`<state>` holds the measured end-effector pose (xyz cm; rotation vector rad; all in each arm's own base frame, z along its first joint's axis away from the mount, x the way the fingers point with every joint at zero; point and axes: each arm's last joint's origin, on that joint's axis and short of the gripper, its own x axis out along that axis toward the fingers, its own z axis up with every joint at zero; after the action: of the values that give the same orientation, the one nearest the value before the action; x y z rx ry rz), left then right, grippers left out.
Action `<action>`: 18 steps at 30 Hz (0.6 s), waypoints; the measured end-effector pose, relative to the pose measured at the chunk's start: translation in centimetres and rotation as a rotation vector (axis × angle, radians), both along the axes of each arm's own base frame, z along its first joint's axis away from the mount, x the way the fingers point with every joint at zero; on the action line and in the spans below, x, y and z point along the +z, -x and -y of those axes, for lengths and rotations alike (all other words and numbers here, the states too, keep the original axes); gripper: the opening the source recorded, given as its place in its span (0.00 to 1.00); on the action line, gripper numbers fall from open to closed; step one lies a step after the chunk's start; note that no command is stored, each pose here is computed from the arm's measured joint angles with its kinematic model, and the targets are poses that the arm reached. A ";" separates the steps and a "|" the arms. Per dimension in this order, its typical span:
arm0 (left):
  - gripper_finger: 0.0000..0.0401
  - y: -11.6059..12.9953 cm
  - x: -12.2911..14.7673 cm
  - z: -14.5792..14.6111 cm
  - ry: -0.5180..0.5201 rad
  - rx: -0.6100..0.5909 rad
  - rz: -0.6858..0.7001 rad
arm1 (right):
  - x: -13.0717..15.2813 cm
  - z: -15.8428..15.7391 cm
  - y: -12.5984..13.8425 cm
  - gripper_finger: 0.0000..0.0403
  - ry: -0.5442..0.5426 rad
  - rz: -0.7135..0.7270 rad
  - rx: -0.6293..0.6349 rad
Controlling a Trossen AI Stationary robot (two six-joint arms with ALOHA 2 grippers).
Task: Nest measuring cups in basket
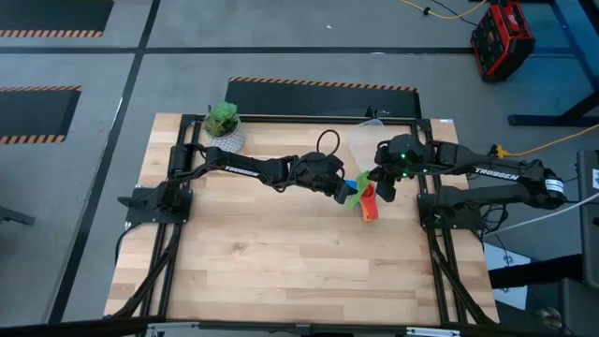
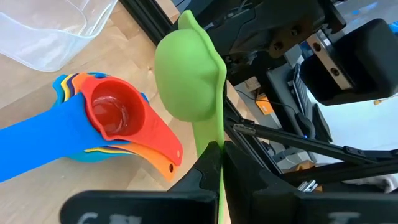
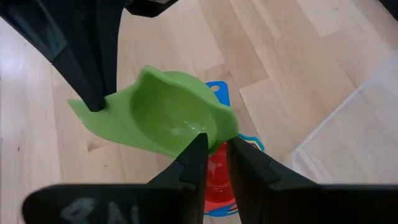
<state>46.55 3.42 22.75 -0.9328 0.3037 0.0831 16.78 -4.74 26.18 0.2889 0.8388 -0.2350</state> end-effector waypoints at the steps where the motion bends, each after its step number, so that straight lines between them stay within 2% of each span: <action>1: 0.00 0.0 0.0 0.0 0.000 0.000 0.000 | 0.0 0.0 0.0 0.15 0.000 0.001 0.000; 13: 0.00 0.0 0.0 0.0 0.000 0.000 -0.001 | 0.0 0.0 0.0 0.15 0.004 0.002 0.003; 18: 0.00 0.0 -0.1 0.0 0.000 0.000 -0.006 | 0.1 0.0 -0.1 0.07 0.005 0.009 0.002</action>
<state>46.53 3.41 22.70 -0.9328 0.3093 0.0856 16.84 -4.75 26.25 0.2843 0.8295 -0.2334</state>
